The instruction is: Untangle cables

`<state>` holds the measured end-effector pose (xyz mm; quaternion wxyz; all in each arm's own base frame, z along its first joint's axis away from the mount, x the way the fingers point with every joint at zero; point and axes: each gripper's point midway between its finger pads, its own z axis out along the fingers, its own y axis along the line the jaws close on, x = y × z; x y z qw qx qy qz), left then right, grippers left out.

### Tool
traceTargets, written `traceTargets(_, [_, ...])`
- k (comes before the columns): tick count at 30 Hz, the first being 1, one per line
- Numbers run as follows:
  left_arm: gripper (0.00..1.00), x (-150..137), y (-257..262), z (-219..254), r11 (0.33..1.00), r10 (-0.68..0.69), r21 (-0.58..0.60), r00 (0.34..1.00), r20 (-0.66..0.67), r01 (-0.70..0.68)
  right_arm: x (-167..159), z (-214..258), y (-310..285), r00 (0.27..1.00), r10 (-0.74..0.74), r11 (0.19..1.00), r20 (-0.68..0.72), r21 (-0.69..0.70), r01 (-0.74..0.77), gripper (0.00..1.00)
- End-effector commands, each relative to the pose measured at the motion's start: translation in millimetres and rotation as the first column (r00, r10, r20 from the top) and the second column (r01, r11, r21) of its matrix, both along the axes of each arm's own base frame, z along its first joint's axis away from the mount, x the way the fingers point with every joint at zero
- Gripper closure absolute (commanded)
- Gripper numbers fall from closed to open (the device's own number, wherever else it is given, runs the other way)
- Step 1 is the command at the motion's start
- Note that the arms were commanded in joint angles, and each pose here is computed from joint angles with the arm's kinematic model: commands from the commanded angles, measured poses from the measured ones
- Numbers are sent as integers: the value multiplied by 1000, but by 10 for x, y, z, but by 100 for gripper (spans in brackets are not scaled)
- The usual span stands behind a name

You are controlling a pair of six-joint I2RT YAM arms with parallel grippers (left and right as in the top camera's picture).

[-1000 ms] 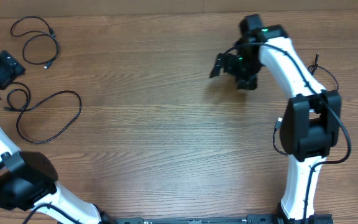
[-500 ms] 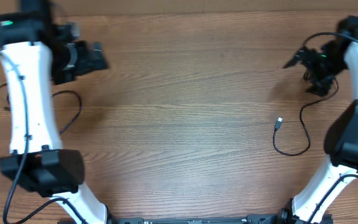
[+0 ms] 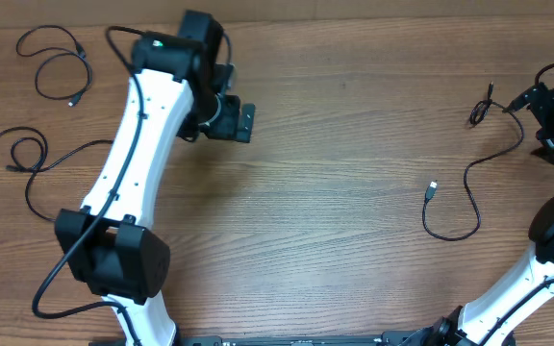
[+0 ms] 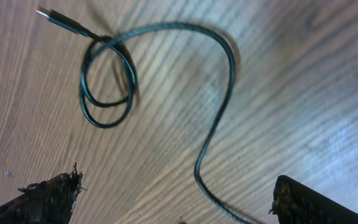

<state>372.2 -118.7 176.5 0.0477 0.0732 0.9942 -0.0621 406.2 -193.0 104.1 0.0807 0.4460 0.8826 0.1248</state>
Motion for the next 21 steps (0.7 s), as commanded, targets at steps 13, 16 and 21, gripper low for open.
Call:
traceTargets(13, [0, 3, 16, -78, 999, -25, 41, 1000, -6, 26, 525, 114, 449, 956, 284, 936, 68, -235, -261, 17])
traceTargets(16, [0, 4, 16, -78, 999, -25, 41, 1000, -6, 26, 513, -5, 451, 957, 287, 930, 47, -254, -266, 13])
traceTargets(21, [0, 4, 16, -78, 999, -25, 41, 1000, -6, 26, 546, -161, 473, 956, 284, 934, 65, -243, -261, 7])
